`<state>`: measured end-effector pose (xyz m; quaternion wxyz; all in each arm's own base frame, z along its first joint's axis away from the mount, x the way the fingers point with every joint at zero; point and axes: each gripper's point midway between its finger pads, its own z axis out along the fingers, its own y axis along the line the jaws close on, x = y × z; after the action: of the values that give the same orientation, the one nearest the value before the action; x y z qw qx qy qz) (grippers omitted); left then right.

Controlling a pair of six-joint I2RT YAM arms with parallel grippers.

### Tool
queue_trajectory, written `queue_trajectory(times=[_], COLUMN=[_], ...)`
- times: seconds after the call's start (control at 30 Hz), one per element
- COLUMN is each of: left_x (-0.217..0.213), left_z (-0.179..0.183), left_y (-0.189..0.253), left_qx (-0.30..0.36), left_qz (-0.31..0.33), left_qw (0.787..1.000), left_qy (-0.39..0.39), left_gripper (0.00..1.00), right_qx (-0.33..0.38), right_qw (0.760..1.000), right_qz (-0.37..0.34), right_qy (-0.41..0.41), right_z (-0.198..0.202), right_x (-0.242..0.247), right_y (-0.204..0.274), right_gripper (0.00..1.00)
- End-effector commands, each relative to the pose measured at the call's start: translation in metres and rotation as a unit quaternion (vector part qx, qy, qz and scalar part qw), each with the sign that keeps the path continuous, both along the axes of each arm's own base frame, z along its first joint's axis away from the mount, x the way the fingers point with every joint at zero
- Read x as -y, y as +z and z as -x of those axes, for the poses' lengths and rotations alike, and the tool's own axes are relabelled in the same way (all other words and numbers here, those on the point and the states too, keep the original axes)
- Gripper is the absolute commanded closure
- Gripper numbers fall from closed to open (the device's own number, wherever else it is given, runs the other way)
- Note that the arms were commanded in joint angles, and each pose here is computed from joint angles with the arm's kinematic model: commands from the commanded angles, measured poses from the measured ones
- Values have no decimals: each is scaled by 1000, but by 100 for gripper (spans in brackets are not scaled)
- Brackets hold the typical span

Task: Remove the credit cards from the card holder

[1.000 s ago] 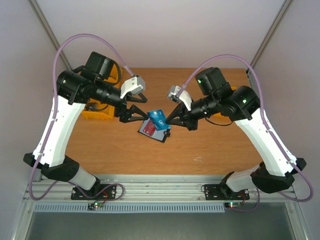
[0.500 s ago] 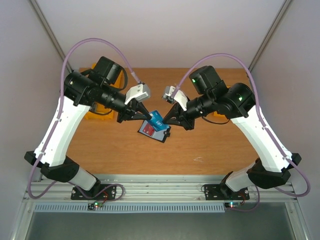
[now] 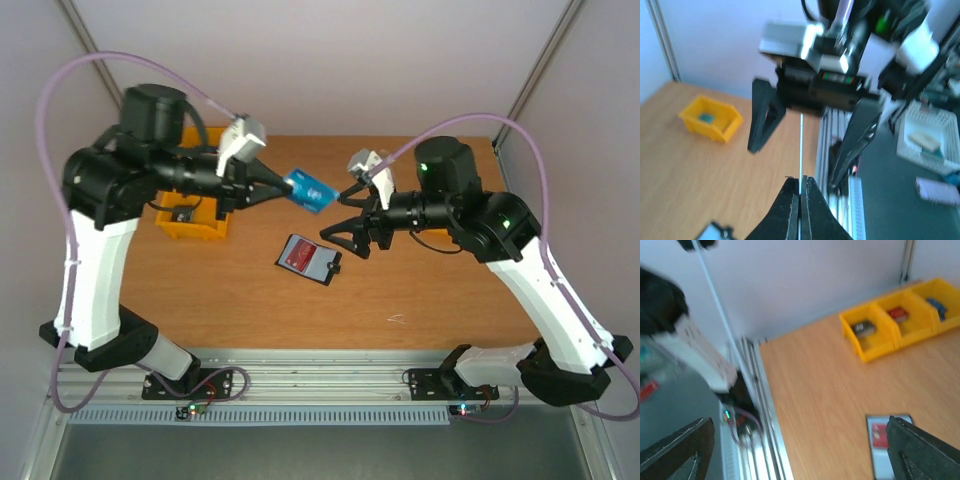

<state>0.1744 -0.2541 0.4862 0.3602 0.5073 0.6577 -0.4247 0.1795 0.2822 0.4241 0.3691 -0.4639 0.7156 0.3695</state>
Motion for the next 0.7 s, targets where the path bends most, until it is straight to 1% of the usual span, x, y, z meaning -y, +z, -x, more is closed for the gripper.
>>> queue_trajectory(times=[0.0,0.1,0.2,0.23,0.27,0.3,0.33,0.43,0.47,0.53,0.57,0.6,0.63,0.67], left_x=[-4,0,-1,-2,-2,-3,-3,-3,-3,-4,-5,-6,-9,-11], left_z=[17,22,21,22,21,21,20,17,16,17,18,19,17,15], left_y=[78,85,88,89,90,90,90,85,82,78,75,70,63,57], left_qx=[6,-51,-56,-52,-50,-49,-49,-48,-48,-47,-47,-43,-17,-7], left_qz=[124,143,147,148,149,149,148,141,138,132,127,119,105,90], left_qw=[992,988,987,987,987,988,988,989,989,990,991,992,994,996], left_qy=[-15,-29,-19,-18,-17,-14,-10,-1,0,0,0,3,9,19], left_gripper=[100,100,100,100,100,100,100,100,100,100,97,76,43,19], right_qx=[-4,-18,-10,-9,-8,-10,-12,-12,-11,-11,-15,-24,-38,-61], right_qw=[976,964,958,957,954,952,951,950,951,954,957,960,963,966], right_qz=[-216,-260,-279,-283,-290,-292,-293,-292,-290,-283,-276,-269,-257,-241], right_qy=[12,42,64,68,77,86,94,112,110,98,89,79,72,64], right_z=[3,7,12,12,14,16,18,24,24,23,21,17,15,9], right_x=[-17,-24,-27,-28,-29,-29,-30,-30,-29,-26,-24,-21,-19,-17], right_y=[89,109,118,119,122,122,122,123,123,122,120,119,115,109], right_gripper=[9,18,20,22,28,40,60,95,98,99,99,99,99,99])
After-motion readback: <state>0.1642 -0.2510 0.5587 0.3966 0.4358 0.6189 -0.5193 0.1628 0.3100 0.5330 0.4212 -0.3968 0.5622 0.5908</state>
